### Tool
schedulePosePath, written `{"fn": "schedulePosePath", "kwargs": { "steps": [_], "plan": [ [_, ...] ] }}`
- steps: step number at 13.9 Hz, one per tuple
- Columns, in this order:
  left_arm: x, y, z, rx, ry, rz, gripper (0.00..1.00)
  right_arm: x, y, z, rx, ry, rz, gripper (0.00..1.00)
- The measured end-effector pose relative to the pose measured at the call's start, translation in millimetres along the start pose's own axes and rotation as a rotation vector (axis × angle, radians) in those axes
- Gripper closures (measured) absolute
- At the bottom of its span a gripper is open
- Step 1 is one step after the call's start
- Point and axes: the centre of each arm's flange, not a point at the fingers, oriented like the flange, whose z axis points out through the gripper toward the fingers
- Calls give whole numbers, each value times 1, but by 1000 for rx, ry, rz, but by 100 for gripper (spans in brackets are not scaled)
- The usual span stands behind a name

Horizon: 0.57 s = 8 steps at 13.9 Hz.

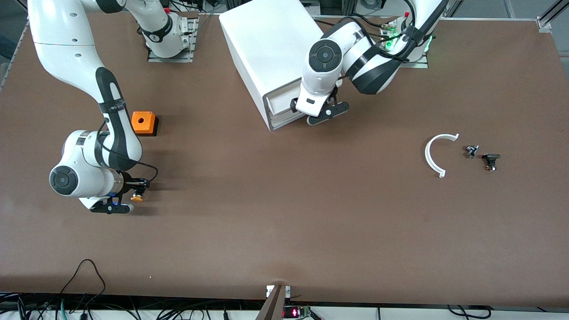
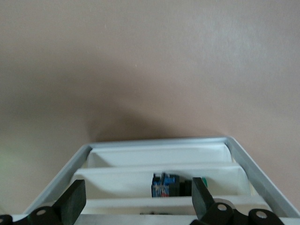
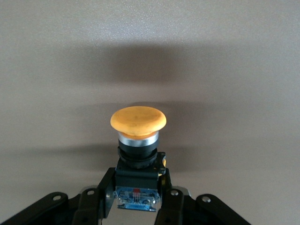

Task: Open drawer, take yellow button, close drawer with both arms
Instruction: 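Place the yellow button on the table with the right gripper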

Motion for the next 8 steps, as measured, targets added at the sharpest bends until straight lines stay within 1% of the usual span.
{"fn": "schedulePosePath", "kwargs": {
  "steps": [4,7,8],
  "plan": [
    [-5,0,7,1,-60,-24,0,-2,1,6,-2,5,2,58],
    [-7,1,9,0,-85,-31,0,0,2,1,-1,19,3,37],
    [-10,1,10,-1,-102,-33,0,1,1,-7,1,33,2,24]
  ]
}}
